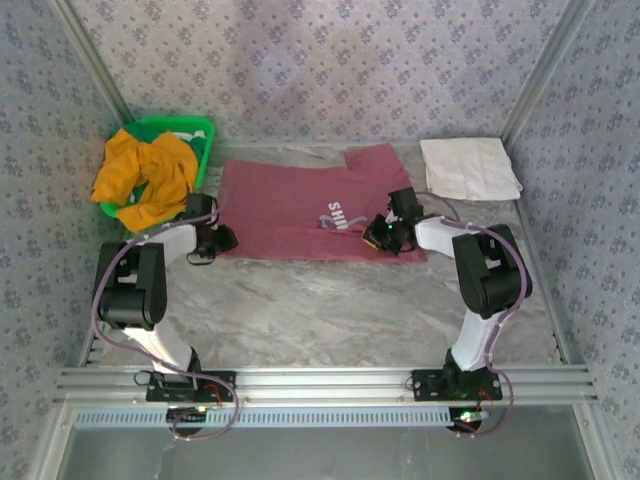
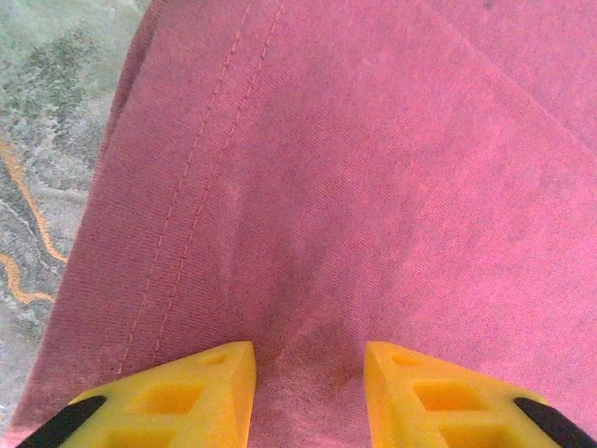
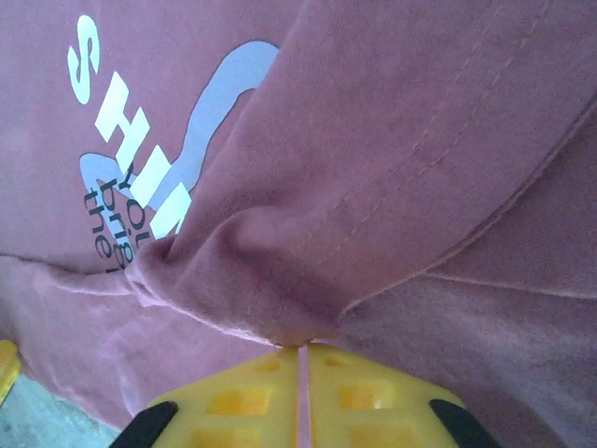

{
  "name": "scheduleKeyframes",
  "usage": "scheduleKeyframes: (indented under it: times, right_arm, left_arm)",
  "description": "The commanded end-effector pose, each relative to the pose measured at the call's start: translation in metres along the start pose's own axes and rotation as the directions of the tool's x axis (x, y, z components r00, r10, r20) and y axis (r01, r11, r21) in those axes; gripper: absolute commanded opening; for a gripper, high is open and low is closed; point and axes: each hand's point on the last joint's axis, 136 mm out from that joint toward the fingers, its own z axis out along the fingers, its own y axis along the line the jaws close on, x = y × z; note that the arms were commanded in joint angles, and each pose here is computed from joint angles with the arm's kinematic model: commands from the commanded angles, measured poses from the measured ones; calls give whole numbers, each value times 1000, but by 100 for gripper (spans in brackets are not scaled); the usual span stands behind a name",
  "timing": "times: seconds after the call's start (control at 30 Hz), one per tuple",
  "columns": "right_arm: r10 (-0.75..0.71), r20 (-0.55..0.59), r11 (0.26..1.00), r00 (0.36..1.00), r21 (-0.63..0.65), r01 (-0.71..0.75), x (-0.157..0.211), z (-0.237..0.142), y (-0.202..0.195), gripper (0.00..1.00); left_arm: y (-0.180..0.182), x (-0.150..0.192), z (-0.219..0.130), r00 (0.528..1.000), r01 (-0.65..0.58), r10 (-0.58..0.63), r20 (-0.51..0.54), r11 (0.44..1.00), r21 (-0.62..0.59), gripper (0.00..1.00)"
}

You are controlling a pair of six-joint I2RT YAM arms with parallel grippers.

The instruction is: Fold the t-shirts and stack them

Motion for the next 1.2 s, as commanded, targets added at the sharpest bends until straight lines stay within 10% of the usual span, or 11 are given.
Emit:
scheduleKeyframes:
  times: [0.0, 0.5, 1.17]
  right_arm:
    - [-61, 38, 997, 997, 39, 60, -10, -2, 7, 10]
    - [-304, 41, 934, 952, 209, 289, -63, -10, 16, 0]
    - [-446, 91, 895, 890, 65, 441, -101, -8, 78, 0]
  left_arm:
    - [4, 12, -5, 1000, 1, -1, -30, 1000, -14, 36]
    - [3, 9, -5, 1000, 2, -3, -23, 1000, -13, 36]
    - [3, 4, -12, 1000, 0, 0, 1, 1000, -22, 36]
